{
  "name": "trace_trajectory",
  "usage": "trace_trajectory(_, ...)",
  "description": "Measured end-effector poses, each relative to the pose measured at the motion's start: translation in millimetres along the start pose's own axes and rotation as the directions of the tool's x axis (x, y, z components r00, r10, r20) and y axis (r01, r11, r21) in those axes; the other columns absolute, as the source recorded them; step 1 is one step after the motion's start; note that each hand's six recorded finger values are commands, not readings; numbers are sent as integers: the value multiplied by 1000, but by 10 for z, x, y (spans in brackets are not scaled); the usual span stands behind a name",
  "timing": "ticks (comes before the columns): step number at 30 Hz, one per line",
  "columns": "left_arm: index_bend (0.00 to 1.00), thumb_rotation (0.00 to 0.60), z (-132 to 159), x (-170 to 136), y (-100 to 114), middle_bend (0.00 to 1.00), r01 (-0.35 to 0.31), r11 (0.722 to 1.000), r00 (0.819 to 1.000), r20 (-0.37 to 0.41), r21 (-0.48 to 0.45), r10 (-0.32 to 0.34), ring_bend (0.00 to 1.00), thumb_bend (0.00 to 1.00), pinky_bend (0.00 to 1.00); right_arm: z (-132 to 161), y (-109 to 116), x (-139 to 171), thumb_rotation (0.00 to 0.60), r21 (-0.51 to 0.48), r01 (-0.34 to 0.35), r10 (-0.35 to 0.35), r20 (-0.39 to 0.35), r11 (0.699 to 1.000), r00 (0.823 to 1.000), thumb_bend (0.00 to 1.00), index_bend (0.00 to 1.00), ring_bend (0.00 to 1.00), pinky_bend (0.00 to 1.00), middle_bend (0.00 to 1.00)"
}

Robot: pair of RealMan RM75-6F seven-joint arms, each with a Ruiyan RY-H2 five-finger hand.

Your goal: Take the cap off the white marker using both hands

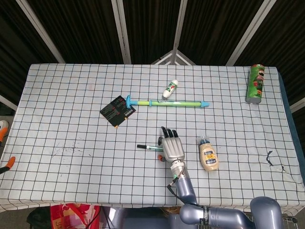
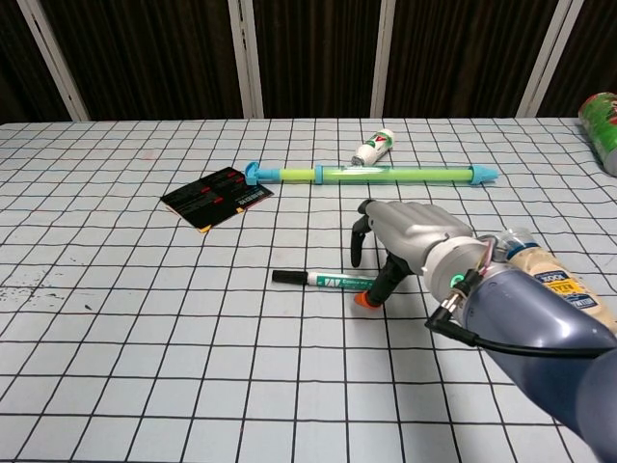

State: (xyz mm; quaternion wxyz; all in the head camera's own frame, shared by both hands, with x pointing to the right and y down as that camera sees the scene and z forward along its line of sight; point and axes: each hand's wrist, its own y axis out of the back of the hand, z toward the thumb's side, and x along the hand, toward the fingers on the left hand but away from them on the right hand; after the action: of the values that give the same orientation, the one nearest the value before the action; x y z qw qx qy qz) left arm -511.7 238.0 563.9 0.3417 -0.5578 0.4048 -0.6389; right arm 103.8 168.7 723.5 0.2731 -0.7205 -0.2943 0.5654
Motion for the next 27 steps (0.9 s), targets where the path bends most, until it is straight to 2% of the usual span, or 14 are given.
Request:
trace_trajectory(8,43,600,-5,40,-39,0,6,1000,1000,-7,0,-6,0,423,24,-9,-103,-70,600,-24,-13,13,-5,1000,1000,319,540,94,101,70)
trace_trajectory(27,43,600,68,61,-70,0,14,1000,1000,-7,19,-13,0,424,25,-129,-85,-97,600,-34,-17,17,9,999,1000,363,571,94,100,70)
